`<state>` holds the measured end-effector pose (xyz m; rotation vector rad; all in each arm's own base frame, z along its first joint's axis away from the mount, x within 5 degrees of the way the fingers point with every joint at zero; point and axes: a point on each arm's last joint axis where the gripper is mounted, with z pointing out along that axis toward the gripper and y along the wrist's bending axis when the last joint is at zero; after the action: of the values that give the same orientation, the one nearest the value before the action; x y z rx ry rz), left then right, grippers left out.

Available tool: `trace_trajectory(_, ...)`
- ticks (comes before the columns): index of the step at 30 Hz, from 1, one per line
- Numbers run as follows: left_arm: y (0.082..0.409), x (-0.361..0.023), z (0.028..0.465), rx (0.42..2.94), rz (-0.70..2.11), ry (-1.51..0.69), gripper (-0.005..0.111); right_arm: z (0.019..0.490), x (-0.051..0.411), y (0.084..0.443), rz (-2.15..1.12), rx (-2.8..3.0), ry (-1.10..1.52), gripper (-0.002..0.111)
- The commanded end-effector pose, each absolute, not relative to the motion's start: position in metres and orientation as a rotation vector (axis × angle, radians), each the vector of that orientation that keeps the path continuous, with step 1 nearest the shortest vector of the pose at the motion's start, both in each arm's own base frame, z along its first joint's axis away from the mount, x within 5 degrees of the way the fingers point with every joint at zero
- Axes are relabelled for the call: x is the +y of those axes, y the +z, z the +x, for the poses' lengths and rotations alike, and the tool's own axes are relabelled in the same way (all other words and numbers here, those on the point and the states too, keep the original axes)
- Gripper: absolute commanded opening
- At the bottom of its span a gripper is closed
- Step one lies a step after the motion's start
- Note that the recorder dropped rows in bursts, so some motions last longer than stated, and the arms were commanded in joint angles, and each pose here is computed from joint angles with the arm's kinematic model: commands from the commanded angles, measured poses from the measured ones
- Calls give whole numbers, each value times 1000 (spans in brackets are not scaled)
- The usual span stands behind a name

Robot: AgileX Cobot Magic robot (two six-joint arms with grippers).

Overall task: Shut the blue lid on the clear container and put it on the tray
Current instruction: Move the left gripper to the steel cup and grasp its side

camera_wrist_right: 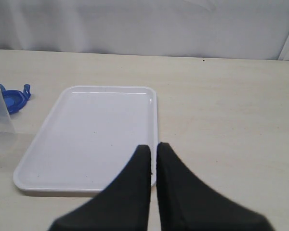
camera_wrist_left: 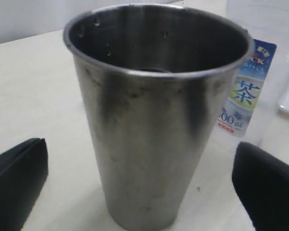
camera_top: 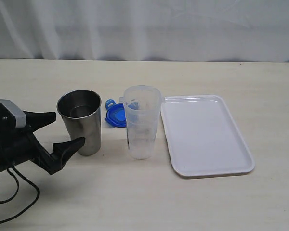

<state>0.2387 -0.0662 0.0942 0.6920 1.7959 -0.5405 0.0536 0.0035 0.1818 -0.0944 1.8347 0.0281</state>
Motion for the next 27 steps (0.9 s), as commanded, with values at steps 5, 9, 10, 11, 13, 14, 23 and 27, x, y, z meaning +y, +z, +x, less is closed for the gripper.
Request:
trace_trajectory(5,85,-71,260,1765,723,-603,97,53,4,182,-96,1824,32,4)
trace_trajectory(9,83,-74,267,1752,744,-629,97,53,4,182,-96,1824,32,4)
trace_trajectory(10,83,-75,269,1744,756,-643,97,53,4,182,-96,1824,32,4)
trace_trajectory(11,83,-76,271,1739,765,-656,97,53,4,182,-96,1824,32,4)
trace_trajectory(13,84,-77,274,1730,774,-668,97,53,4,182,-96,1824,32,4)
trace_trajectory(14,83,-77,275,1730,774,-667,97,53,4,182,-96,1824,32,4)
trace_trajectory(23,81,-84,283,1706,796,-674,97,53,4,182,-96,1824,32,4)
trace_trajectory(27,79,-95,287,1684,832,-694,97,53,4,182,-96,1824,32,4)
